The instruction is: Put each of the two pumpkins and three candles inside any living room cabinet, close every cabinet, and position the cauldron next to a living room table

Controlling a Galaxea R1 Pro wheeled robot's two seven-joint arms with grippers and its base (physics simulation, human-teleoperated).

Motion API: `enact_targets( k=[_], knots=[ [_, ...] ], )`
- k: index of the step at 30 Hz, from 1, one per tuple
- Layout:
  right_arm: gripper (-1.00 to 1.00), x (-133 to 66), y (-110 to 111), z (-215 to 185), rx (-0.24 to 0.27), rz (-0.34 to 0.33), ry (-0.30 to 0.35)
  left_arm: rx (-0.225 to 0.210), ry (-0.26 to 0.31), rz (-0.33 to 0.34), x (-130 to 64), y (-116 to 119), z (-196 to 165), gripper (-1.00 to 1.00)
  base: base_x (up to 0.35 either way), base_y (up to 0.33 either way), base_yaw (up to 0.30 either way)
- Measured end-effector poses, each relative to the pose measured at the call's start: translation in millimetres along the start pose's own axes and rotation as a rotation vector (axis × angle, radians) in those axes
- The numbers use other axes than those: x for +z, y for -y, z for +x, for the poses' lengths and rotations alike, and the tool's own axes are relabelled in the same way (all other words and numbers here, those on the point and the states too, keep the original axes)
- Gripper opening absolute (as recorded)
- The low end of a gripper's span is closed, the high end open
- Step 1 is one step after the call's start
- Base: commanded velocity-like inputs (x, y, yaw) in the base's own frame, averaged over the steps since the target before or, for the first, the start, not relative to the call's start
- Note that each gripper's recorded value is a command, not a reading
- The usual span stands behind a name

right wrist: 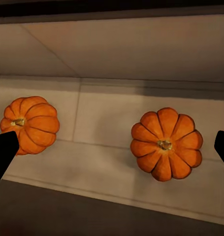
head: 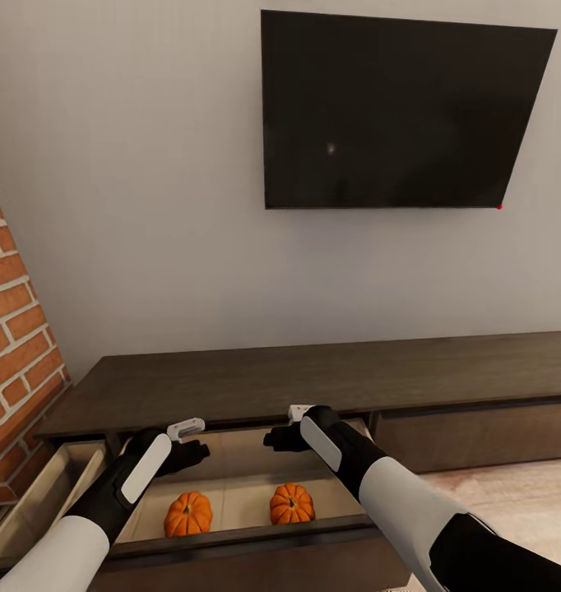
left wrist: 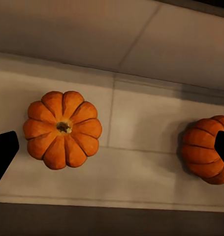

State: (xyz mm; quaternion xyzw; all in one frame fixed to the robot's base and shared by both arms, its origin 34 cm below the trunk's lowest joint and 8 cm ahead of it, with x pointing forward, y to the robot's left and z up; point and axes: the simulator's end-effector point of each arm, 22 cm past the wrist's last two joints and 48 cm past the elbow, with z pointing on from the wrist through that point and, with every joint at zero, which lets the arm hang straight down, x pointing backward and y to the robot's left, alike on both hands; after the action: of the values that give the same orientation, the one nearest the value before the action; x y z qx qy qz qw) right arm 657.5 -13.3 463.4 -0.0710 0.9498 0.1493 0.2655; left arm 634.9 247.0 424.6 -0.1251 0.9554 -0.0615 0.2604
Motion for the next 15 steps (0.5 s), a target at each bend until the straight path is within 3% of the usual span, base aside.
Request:
enact_targets(
  k=[9, 15],
  knots=[
    [1.0, -5.9, -11, -12, -0.011, -0.027, 0.032, 0.0, 0.0, 0.0, 0.2, 0, 0, 1.0, -0.238, 0.051, 0.0],
    [1.0, -7.0, -12, -14, -0.012, -0.029, 0.037, 0.0, 0.001, 0.0, 0.0, 0, 0, 1.0, -0.052, 0.004, 0.0]
  ],
)
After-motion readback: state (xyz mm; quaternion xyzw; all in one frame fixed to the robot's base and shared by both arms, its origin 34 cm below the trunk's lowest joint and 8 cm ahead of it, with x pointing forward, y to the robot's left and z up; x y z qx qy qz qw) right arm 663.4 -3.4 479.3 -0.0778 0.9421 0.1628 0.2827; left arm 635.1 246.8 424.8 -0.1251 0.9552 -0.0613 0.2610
